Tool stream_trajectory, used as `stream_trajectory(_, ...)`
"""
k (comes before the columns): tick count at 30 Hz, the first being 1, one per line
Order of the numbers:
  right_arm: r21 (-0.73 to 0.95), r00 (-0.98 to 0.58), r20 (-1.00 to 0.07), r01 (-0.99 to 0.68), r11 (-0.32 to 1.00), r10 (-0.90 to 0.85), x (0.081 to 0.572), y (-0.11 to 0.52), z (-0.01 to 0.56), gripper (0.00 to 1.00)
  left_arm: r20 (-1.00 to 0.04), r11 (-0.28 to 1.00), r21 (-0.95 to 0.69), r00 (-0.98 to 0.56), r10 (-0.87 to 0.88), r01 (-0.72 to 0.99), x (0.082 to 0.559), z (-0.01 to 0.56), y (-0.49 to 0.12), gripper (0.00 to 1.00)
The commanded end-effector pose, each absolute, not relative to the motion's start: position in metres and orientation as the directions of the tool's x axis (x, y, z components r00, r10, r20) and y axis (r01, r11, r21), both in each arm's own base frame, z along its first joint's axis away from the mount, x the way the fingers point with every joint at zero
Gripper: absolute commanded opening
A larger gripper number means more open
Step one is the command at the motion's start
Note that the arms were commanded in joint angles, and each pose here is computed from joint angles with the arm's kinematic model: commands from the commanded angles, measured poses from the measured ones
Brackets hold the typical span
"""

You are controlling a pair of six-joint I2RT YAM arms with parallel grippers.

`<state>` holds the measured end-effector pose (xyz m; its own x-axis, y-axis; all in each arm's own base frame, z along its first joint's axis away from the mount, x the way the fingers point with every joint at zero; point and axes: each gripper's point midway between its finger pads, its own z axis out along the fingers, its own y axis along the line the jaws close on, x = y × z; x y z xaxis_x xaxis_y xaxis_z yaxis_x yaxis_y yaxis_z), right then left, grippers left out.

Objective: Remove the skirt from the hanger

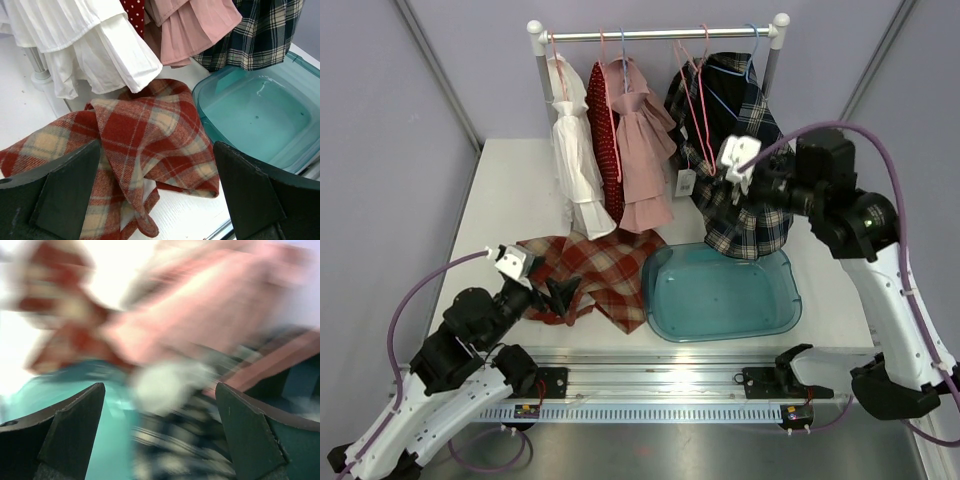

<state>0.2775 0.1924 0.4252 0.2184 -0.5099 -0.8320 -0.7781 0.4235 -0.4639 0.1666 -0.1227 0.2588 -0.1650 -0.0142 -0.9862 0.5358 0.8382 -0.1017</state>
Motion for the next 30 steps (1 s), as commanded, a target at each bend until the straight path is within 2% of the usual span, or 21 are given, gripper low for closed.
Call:
stream_trajectory(1,-0.069,0.069,-0.92,-0.998,-0.013,-0.386,0.193,0.25,0.343,1.0,-0.991,0.866,-0.123,-0.113,-0.078,0.485,0.172,0.275,-0.113,0.99)
stream_trajectory(5,0.001,0.054,-0.905,-0.992,-0.13,-0.421,0.175,0.294,0.296,0.99,-0.989,0.902,-0.138,-0.104,-0.104,0.41,0.175,0.277,-0.097,0.99)
stream_trajectory(11,-0.098,0.089,-0.829,-0.995,-0.013,-0.552,0.198,0.349,0.258,1.0,-0.98,0.961,-0.197,-0.075,-0.185,0.196,0.18,0.28,-0.055,0.99)
stream_trajectory(12,-0.148,0.088,-0.802,-0.987,0.055,-0.59,0.212,0.353,0.251,1.0,-0.979,0.967,-0.203,-0.065,-0.196,0.15,0.181,0.28,-0.046,0.99)
stream_trajectory(14,-0.175,0.077,-0.779,-0.98,0.098,-0.623,0.213,0.384,0.232,1.0,-0.975,0.967,-0.223,-0.053,-0.217,0.123,0.18,0.282,-0.04,0.99)
stream_trajectory(15,-0.228,0.044,-0.758,-0.953,0.2,-0.651,0.229,0.388,0.228,0.99,-0.974,0.967,-0.227,-0.046,-0.223,0.112,0.179,0.283,-0.037,0.99)
stream_trajectory(18,-0.318,0.045,-0.729,-0.906,0.279,-0.683,0.241,0.417,0.207,0.99,-0.972,0.968,-0.235,-0.034,-0.233,0.09,0.178,0.284,-0.031,0.99)
stream_trajectory(23,-0.373,0.067,-0.718,-0.877,0.303,-0.692,0.256,0.44,0.187,0.99,-0.968,0.965,-0.253,-0.017,-0.252,0.07,0.175,0.285,-0.024,0.99)
stream_trajectory(30,-0.486,0.09,-0.628,-0.821,0.299,-0.773,0.278,0.432,0.152,0.99,-0.963,0.96,-0.268,0.001,-0.269,0.076,0.172,0.288,-0.022,0.99)
